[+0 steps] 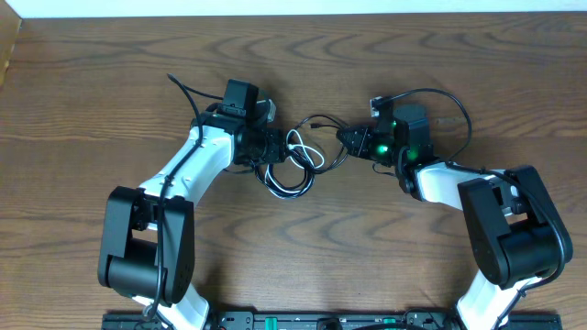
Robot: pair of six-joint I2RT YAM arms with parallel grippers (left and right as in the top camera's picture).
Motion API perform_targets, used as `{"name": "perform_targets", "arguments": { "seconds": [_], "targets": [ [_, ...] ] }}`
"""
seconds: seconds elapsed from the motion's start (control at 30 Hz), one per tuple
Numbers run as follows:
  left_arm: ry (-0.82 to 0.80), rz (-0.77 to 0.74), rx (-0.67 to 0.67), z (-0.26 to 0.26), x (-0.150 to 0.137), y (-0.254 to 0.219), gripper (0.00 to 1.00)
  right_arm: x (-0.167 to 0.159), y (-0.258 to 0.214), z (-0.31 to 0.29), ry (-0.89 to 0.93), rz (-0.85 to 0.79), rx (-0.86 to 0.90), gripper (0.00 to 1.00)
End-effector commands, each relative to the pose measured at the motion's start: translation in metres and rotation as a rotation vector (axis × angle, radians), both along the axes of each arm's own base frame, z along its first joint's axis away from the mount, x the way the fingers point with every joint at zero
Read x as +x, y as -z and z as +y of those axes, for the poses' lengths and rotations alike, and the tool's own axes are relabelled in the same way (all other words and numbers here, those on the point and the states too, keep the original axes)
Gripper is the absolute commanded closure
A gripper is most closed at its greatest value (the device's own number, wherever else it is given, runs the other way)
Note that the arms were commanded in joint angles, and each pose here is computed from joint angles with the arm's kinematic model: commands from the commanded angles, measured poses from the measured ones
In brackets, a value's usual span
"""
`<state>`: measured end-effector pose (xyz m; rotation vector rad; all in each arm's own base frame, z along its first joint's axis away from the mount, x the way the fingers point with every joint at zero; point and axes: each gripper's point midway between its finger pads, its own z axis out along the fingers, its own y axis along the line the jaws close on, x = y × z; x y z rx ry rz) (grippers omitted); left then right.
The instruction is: Untangle cables
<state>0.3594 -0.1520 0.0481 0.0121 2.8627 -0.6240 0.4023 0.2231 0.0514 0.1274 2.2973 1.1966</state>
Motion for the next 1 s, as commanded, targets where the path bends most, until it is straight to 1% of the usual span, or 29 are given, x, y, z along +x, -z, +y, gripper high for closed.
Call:
{"name": "perform_targets", "arguments": {
  "seconds": [0.0, 0.13, 0.2, 0.27, 0.43, 0.5, 0.57, 0.67, 0.7, 0.73, 0.87, 0.97],
  "targets": [
    [0.003, 0.016, 0.01, 0.0, -0.003, 0.007, 0.52, 0.003, -0.005, 0.003, -0.006, -0.02, 0.0, 0.96],
    [0.004, -0.001, 0.0, -0.001, -0.001, 0.0, 0.52, 0.004, -0.006, 0.002, -0.005, -0.023, 0.003, 0.97],
    [0.015, -0.014, -0.037, -0.007, 0.001, -0.009, 0.51, 0.002, -0.007, 0.004, -0.02, -0.023, 0.013, 0.99],
    [0.03, -0.033, -0.082, -0.014, 0.002, -0.021, 0.51, -0.001, -0.013, 0.01, -0.058, -0.037, 0.043, 0.99],
    [0.031, -0.073, -0.09, -0.015, 0.007, -0.031, 0.51, -0.008, -0.034, 0.019, -0.156, -0.084, 0.131, 0.99],
    [0.014, -0.078, -0.046, -0.008, 0.009, -0.027, 0.51, -0.009, -0.041, 0.016, -0.17, -0.068, 0.176, 0.99],
    [-0.017, -0.082, 0.037, 0.006, 0.011, -0.02, 0.51, -0.006, -0.042, 0.01, -0.158, -0.056, 0.19, 0.99],
    [-0.122, -0.062, 0.168, 0.033, 0.011, -0.011, 0.5, -0.002, -0.037, 0.0, -0.125, -0.035, 0.179, 0.99],
    [-0.148, -0.052, 0.2, 0.04, 0.01, -0.009, 0.47, -0.001, -0.033, -0.003, -0.107, -0.017, 0.168, 0.99],
    [-0.165, -0.043, 0.223, 0.044, 0.008, -0.008, 0.46, -0.001, -0.03, -0.004, -0.099, -0.006, 0.163, 0.99],
    [-0.167, -0.023, 0.237, 0.047, 0.004, -0.006, 0.4, -0.004, -0.028, -0.001, -0.106, 0.006, 0.161, 0.99],
    [-0.155, -0.025, 0.237, 0.046, 0.005, -0.003, 0.4, -0.006, -0.028, 0.003, -0.117, 0.007, 0.161, 0.99]
  ]
}}
